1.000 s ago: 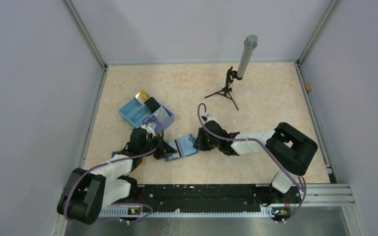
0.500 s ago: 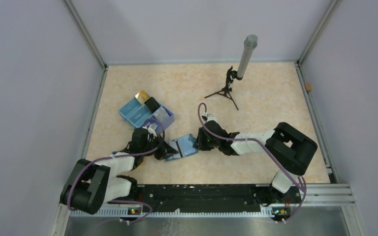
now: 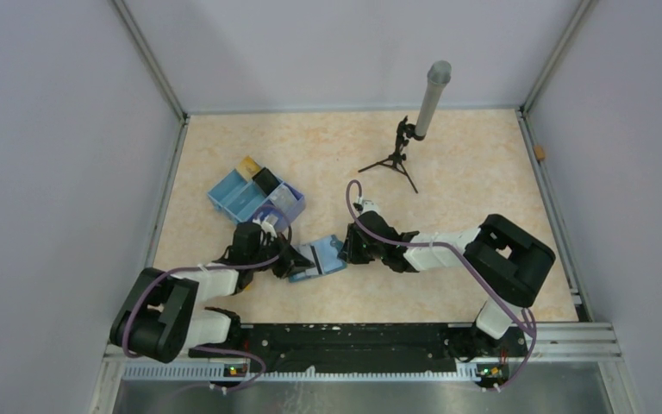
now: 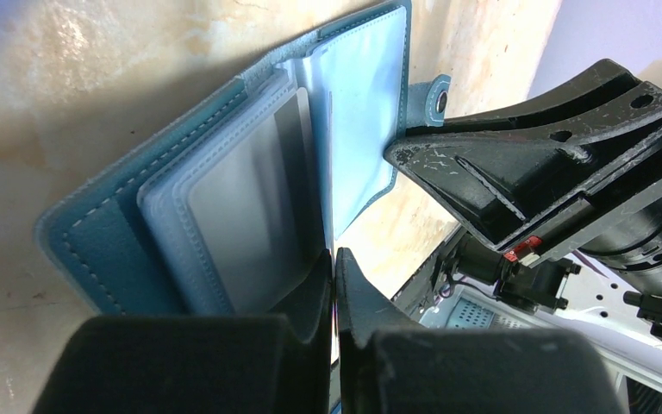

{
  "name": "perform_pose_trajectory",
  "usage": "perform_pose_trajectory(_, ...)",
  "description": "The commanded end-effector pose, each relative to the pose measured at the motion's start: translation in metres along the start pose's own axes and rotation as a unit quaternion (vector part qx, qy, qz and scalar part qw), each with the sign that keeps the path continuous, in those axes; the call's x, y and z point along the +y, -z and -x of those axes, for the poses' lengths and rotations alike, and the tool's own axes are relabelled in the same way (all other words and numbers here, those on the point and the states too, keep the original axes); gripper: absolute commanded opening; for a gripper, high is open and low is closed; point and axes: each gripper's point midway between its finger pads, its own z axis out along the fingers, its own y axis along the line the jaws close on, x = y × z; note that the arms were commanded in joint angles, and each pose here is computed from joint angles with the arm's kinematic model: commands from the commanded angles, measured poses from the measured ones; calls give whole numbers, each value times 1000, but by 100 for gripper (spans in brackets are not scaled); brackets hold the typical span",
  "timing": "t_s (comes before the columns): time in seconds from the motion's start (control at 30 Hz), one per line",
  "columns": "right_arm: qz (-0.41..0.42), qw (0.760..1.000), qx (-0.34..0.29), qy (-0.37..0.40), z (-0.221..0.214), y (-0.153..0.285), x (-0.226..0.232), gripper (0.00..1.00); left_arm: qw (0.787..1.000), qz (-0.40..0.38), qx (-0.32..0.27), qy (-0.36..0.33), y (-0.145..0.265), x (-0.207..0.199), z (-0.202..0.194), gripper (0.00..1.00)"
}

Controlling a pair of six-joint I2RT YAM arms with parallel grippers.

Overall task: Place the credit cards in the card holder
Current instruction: Insert the credit card into the card holder.

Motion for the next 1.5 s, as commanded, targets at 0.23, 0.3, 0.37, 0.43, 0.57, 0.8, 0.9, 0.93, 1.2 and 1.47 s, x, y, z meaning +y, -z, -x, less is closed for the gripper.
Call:
perform_pose_trajectory(0.23, -57, 998, 26, 10, -18, -4, -26, 11, 998, 37, -7, 48, -4, 17, 1, 0)
perform_pose_trajectory(0.3, -59, 998, 27, 9, -18, -4, -27, 11, 998, 36, -9, 48, -4, 18, 2, 0)
perform_pose_trajectory(0.37, -59, 998, 27, 10, -19, -4, -27, 11, 998, 38, -13, 47, -5, 18, 4, 0)
perform_pose_trajectory(0.43, -59, 998, 27, 10, -18, -4, -27, 11, 998, 37, -15, 50, -6, 19, 5, 0)
perform_pose_trajectory(0.57, -59, 998, 27, 10, -18, -4, -26, 11, 998, 34, -20, 57, -8, 19, 6, 0)
perform_pose_trajectory(0.8, -57, 998, 26, 10, -17, -5, -25, 11, 997, 27, -31, 63, -8, 18, 8, 0)
perform_pose_trajectory(0.9, -58, 998, 26, 9, -17, -5, -26, 11, 997, 25, -32, 61, -7, 16, 8, 0)
perform_pose_trajectory(0.93, -59, 998, 26, 10, -17, -5, -26, 11, 997, 27, -34, 57, -6, 15, 9, 0)
perform_pose_trajectory(1.2, -58, 998, 26, 8, -17, -4, -26, 11, 996, 52, -46, 53, 10, 13, 6, 0)
perform_pose_trajectory(1.47, -55, 998, 28, 8, -19, -4, -26, 10, 996, 37, -43, 62, 13, 10, 1, 0)
